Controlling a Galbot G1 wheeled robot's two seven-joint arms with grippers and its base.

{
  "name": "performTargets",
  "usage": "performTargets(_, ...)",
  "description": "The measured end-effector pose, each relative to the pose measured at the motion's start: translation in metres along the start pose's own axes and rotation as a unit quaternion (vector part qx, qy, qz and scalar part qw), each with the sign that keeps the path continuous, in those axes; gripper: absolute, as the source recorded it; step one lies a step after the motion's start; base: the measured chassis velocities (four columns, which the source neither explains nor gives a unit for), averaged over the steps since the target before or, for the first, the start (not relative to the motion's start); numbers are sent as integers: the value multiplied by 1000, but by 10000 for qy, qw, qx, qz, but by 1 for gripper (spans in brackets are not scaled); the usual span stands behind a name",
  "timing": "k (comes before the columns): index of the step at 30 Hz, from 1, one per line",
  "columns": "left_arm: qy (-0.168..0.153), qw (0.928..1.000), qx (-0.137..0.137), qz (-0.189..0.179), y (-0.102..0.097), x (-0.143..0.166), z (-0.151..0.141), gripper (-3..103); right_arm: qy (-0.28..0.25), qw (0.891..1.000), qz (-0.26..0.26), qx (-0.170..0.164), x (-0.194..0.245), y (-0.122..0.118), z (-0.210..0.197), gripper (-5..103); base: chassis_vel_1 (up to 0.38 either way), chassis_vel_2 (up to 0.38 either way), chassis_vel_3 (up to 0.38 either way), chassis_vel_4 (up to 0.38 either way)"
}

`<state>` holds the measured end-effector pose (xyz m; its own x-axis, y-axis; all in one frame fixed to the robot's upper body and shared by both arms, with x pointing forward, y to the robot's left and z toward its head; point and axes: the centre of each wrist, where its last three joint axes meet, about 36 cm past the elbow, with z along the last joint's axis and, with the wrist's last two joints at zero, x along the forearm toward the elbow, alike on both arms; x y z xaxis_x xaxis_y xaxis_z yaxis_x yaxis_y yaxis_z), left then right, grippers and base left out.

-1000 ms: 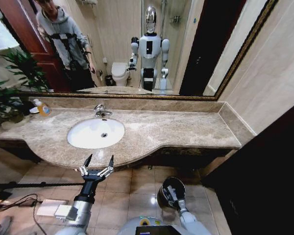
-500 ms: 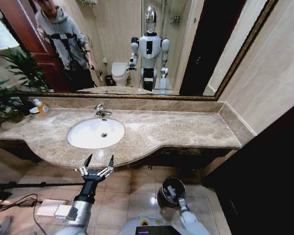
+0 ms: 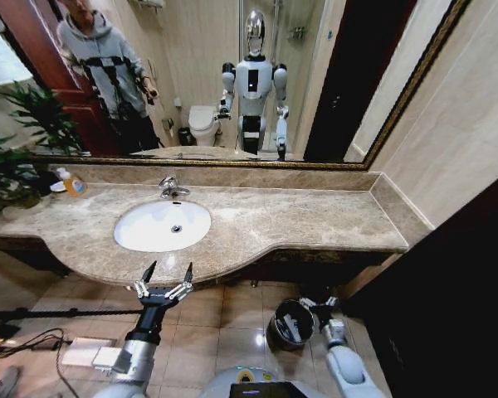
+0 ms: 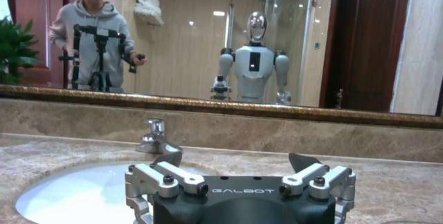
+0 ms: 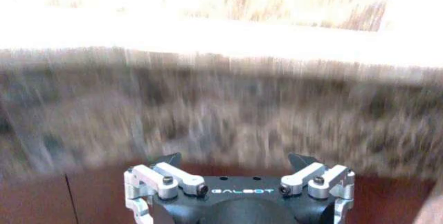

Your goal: Pick up the trash from the sink and place it in the trash bin.

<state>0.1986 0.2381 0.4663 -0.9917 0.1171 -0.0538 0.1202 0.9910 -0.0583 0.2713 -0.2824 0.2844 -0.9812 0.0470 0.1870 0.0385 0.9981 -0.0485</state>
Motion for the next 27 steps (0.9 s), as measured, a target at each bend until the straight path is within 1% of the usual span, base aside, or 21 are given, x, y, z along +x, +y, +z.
performTargets(1,0,10000,0,0,0,0,0,100,0,10000,0,0,0,0,0,100,0,0,0,0)
performTargets(5,0,10000,0,1,0,0,0,100,-380,9991,-63,-170,27,11,-55,100,0,0,0,0)
performTargets(6,0,10000,1,0,0,0,0,100,-469,9987,-57,-206,32,14,-65,100,0,0,0,0)
performTargets(7,0,10000,1,0,0,0,0,100,-469,9987,-57,-206,32,14,-65,100,0,0,0,0)
performTargets(11,0,10000,0,0,0,0,0,100,-865,9954,14,-408,46,25,-108,100,0,0,0,0)
performTargets(13,0,10000,0,0,0,0,0,100,-913,9950,10,-416,47,25,-113,100,0,0,0,0)
performTargets(16,0,10000,0,0,0,0,0,100,-1273,9908,49,-454,52,30,-146,100,0,0,0,0)
performTargets(17,0,10000,0,0,0,0,0,100,-1273,9908,49,-454,52,30,-146,100,0,0,0,0)
performTargets(21,0,10000,0,0,0,0,0,100,-1493,9879,22,-423,54,33,-172,100,0,0,0,0)
performTargets(27,0,10000,0,1,0,0,0,100,-1532,9876,-7,-328,59,34,-178,100,0,0,0,0)
